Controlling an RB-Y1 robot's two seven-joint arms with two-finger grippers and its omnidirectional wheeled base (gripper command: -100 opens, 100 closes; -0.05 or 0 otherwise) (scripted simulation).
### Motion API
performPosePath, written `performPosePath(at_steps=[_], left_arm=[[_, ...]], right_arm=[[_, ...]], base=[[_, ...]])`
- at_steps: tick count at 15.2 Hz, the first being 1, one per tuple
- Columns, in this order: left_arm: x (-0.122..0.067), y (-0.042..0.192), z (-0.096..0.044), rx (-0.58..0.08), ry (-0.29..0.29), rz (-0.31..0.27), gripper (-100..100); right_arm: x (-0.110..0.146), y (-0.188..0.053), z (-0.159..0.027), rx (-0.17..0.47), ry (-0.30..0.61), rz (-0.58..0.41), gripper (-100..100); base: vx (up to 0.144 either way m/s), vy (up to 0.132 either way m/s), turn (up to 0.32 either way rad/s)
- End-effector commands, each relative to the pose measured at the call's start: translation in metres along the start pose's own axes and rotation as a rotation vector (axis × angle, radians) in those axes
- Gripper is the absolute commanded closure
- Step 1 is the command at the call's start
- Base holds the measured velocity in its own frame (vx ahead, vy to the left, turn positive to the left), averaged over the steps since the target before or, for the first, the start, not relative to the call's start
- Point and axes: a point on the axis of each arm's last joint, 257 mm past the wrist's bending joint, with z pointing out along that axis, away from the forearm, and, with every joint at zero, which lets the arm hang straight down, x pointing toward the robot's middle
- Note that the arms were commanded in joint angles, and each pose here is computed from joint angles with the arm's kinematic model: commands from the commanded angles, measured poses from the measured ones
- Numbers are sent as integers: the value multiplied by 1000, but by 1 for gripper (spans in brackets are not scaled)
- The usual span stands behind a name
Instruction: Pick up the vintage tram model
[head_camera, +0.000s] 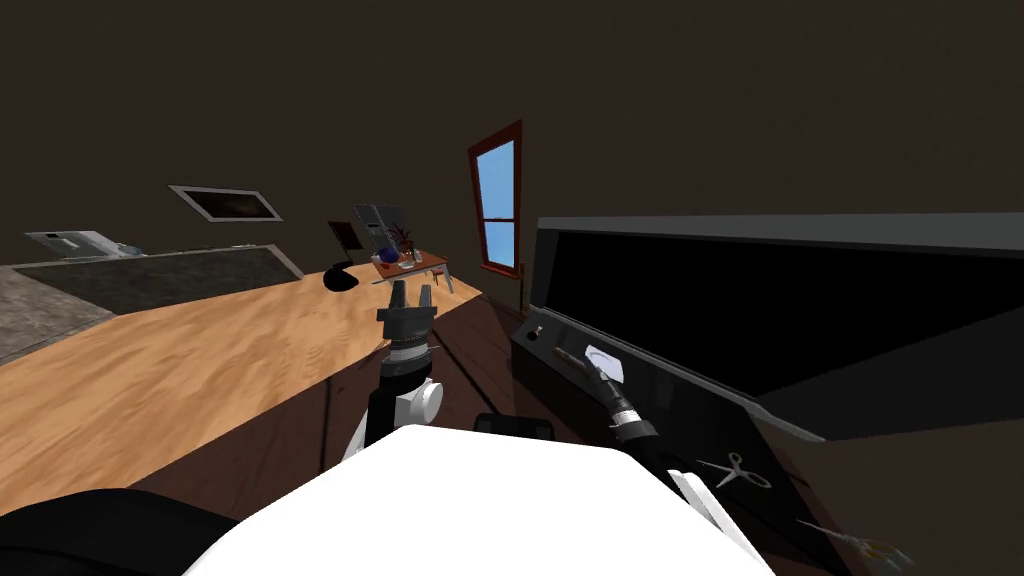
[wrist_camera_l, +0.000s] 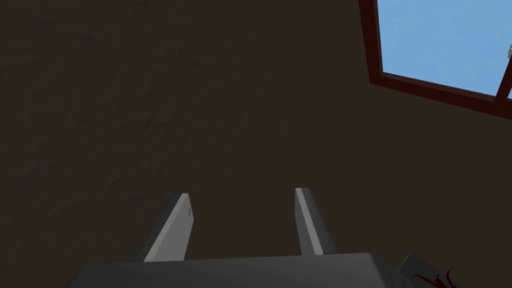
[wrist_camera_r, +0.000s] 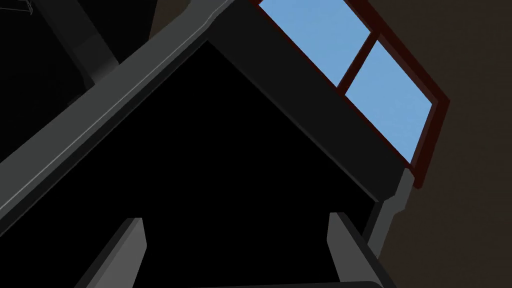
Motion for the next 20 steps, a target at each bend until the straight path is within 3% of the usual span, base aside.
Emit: performPosePath(at_steps=[1,3,4,5,6,8,9,10,11,13,14,15,16,19,20], left_arm=[[0,0,0,0,0,0,0],[0,0,0,0,0,0,0],[0,0,0,0,0,0,0],[0,0,0,0,0,0,0],[0,0,0,0,0,0,0],[0,0,0,0,0,0,0],[0,0,0,0,0,0,0],[0,0,0,0,0,0,0],[0,0,0,0,0,0,0],[0,0,0,0,0,0,0],[0,0,0,0,0,0,0],[0,0,0,0,0,0,0],[0,0,0,0,0,0,0],[0,0,0,0,0,0,0],[0,0,0,0,0,0,0]], right_arm=[[18,-40,-14,100,66,-67,-100],[18,-40,-14,100,66,-67,-100],[30,-68,-27,166,115,-116,-100],[30,-68,-28,169,115,-116,-100],[41,-97,-43,238,164,-166,-100],[41,-97,-43,238,164,-166,-100],[50,-121,-59,298,211,-217,-100],[51,-125,-61,305,214,-216,-100],[57,-147,-78,360,259,-268,-100],[59,-152,-81,371,265,-267,-100],[67,-177,-102,435,316,-318,-100],[67,-177,-102,435,316,-318,-100],[71,-197,-122,486,360,-369,-100],[77,-224,-150,555,418,-419,-100],[79,-241,-170,602,462,-469,-100]], base=[[71,58,301],[65,40,132],[59,46,170],[71,50,217],[83,52,295],[69,43,161],[73,39,200],[78,37,220],[89,38,276],[81,28,146],[86,36,225],[96,29,255],[92,33,304],[104,30,251],[125,31,305]])
